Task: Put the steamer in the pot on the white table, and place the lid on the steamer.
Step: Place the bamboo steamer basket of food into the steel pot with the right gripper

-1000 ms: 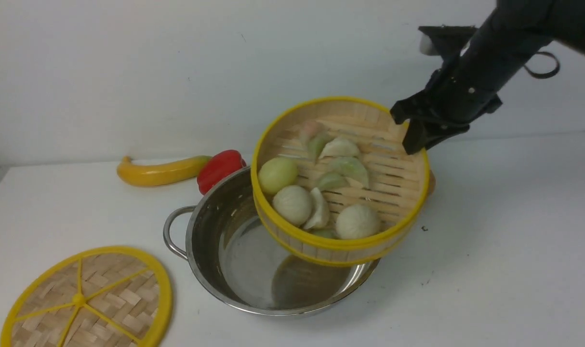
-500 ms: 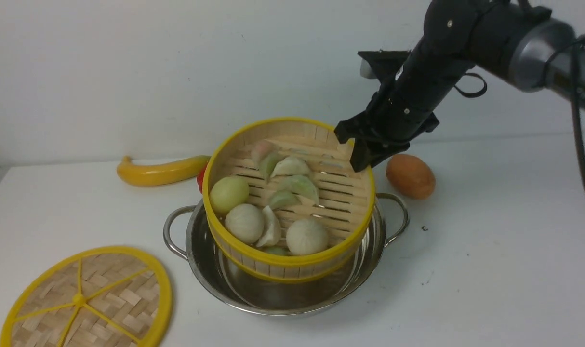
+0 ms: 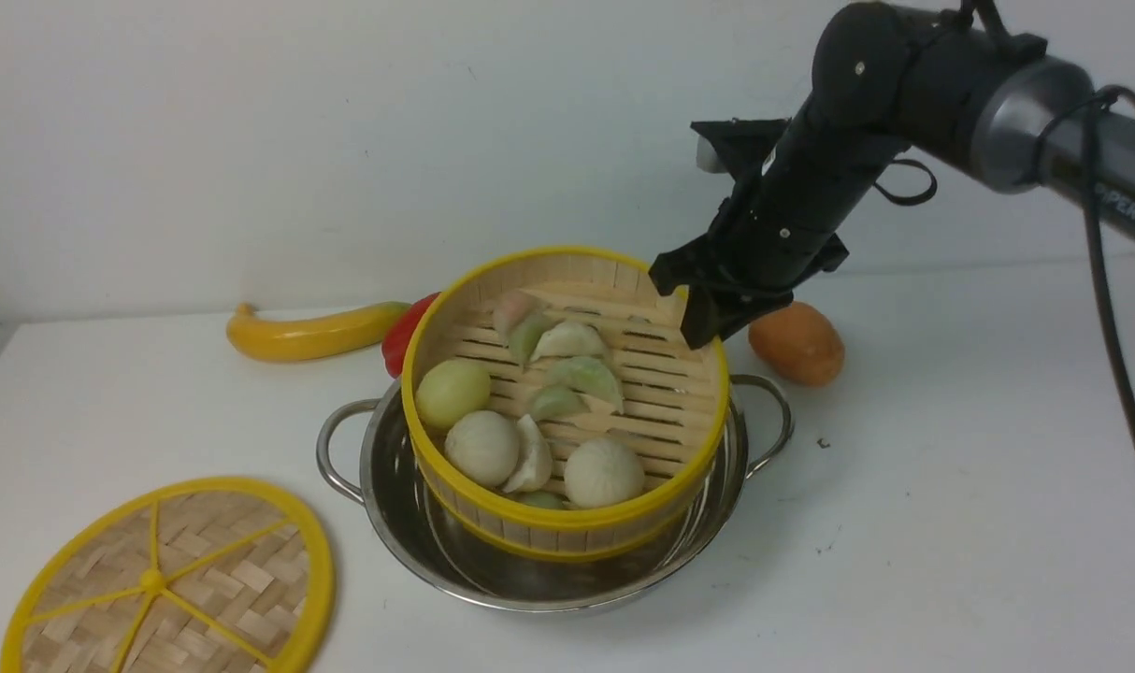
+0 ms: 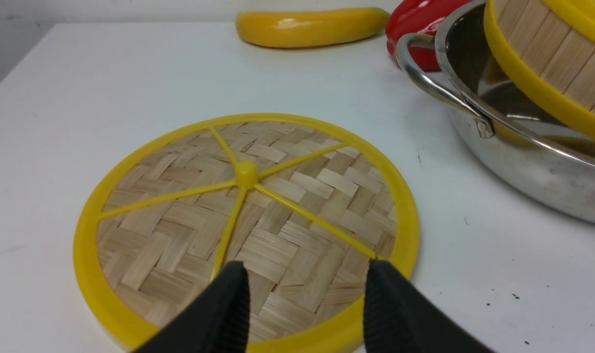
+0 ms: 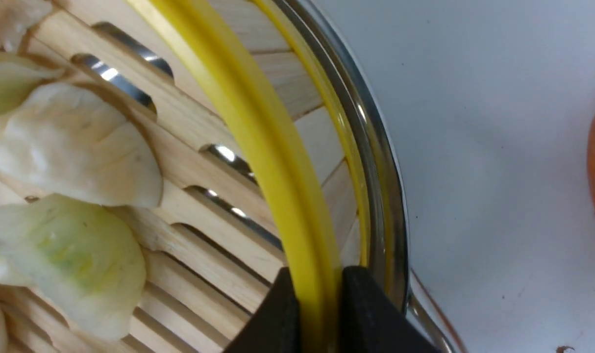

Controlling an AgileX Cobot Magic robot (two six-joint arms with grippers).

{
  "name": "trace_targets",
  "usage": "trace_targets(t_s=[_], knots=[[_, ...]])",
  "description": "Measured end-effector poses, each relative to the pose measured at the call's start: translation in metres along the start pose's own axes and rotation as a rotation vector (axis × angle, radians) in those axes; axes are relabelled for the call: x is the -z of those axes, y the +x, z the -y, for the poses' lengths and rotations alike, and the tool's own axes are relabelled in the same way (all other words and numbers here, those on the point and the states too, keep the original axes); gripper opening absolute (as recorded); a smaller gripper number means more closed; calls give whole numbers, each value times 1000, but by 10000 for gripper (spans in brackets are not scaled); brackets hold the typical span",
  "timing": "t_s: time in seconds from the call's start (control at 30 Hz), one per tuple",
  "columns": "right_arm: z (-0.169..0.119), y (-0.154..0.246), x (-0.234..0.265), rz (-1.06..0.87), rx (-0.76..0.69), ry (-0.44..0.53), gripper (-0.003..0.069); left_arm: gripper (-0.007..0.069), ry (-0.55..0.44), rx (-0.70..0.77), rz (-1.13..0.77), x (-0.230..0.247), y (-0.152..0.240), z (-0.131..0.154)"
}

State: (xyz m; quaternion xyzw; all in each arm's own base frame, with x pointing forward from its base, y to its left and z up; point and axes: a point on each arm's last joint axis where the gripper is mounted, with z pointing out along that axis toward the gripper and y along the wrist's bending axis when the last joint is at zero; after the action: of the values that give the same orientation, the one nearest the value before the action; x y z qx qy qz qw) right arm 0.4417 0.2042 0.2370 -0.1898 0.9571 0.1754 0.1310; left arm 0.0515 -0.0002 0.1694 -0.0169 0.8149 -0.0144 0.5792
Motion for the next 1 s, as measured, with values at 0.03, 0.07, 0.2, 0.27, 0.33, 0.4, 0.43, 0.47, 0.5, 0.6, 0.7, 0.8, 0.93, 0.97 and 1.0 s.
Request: trace_targets(t_s=[0.03, 0.07, 0.2, 0.27, 0.33, 0.4, 0.43, 0.47, 0.5, 0.6, 0.7, 0.8, 0.93, 0.97, 1.0], knots=[[0, 0, -3, -6, 5, 3, 73, 312, 0, 0, 0, 0, 0, 0], [0, 1, -7, -13, 12, 2, 73, 312, 0, 0, 0, 0, 0, 0], [-1, 3, -20, -38, 20, 2, 73, 312, 0, 0, 0, 0, 0, 0], [0, 3, -25, -49, 17, 2, 73, 312, 0, 0, 0, 0, 0, 0], [2, 4, -28, -56, 15, 3, 73, 312, 0, 0, 0, 0, 0, 0], [3, 4, -33, -63, 13, 6, 73, 312, 0, 0, 0, 0, 0, 0], [3, 4, -33, -63, 13, 6, 73, 312, 0, 0, 0, 0, 0, 0], [4, 4, -35, -63, 12, 7, 73, 312, 0, 0, 0, 0, 0, 0], [4, 4, -36, -63, 14, 6, 73, 312, 0, 0, 0, 0, 0, 0], [4, 4, -36, -62, 27, 5, 73, 312, 0, 0, 0, 0, 0, 0], [4, 4, -36, -60, 37, 3, 73, 312, 0, 0, 0, 0, 0, 0], [4, 4, -36, -60, 39, 2, 85, 312, 0, 0, 0, 0, 0, 0], [2, 3, -35, -50, 36, -21, 207, 312, 0, 0, 0, 0, 0, 0], [1, 3, -35, -50, 36, -23, 214, 312, 0, 0, 0, 0, 0, 0], [1, 2, -35, -47, 36, -26, 247, 312, 0, 0, 0, 0, 0, 0]])
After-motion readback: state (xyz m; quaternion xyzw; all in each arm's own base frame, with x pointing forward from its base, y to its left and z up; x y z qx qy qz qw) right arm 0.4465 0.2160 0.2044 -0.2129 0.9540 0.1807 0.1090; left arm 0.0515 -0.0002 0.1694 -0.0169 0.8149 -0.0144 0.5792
